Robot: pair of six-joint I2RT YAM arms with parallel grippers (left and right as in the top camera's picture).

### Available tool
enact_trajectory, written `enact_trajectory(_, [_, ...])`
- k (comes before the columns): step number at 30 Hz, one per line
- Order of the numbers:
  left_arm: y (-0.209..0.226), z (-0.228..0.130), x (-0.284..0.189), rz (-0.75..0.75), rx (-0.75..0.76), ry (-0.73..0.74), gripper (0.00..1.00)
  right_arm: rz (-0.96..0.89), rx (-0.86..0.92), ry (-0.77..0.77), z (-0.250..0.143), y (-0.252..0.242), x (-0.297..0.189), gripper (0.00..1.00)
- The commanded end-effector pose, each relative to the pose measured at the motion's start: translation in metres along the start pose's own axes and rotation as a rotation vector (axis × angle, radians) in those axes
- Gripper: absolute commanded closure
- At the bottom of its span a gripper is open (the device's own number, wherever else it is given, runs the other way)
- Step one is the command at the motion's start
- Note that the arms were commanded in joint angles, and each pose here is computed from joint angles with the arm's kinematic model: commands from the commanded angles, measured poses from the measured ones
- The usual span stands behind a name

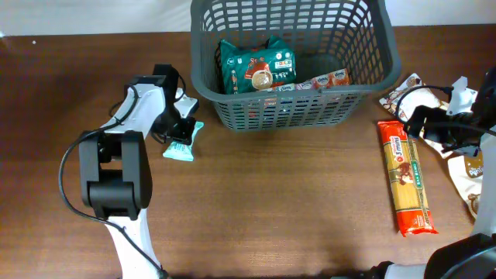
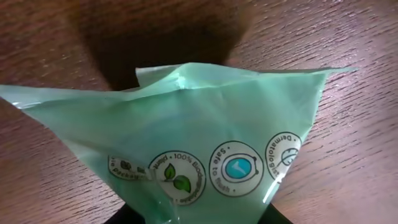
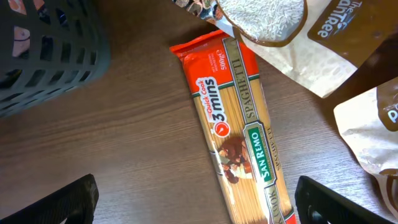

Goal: Pack container
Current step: 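Lift the wet-wipe pack and carry it over the basket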

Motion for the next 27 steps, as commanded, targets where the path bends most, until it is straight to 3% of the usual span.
enact_trajectory(1, [0.013,-0.001,0.006,-0.018,-0.079,0.023,0.85,0.003,-0.002,-0.021,0.006,-0.001,-0.004,0.01])
enact_trajectory(3, [0.019,0.004,-0.006,-0.039,-0.127,0.005,0.98,0.003,-0.002,-0.021,0.006,-0.001,-0.004,0.01])
enact_trajectory(10, [0.051,0.049,-0.100,-0.131,-0.345,-0.208,0.98,0.003,-0.002,-0.021,0.006,-0.001,-0.004,0.01])
enact_trajectory(16, [0.069,0.078,-0.225,-0.093,-0.353,-0.512,0.98,0.003,-0.002,-0.022,0.006,-0.001,-0.004,0.01])
enact_trajectory(22, [0.005,0.087,-0.359,-0.094,0.068,-0.905,0.98,0.003,-0.002,-0.022,0.006,-0.001,-0.004,0.01])
enact_trajectory(27, [-0.082,0.070,-0.429,-0.037,0.490,-1.140,0.98,0.003,-0.002,-0.021,0.006,-0.001,-0.004,0.01])
Point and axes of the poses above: each gripper's point midway between its finger pads, its own x axis out along the fingers, its own y axis along the line the jaws close on, z = x × y, the point moved 2 cm from there along -x, back along the fingers, and after that the axes turned 6 degrees about -x, right-handed, at the moved point
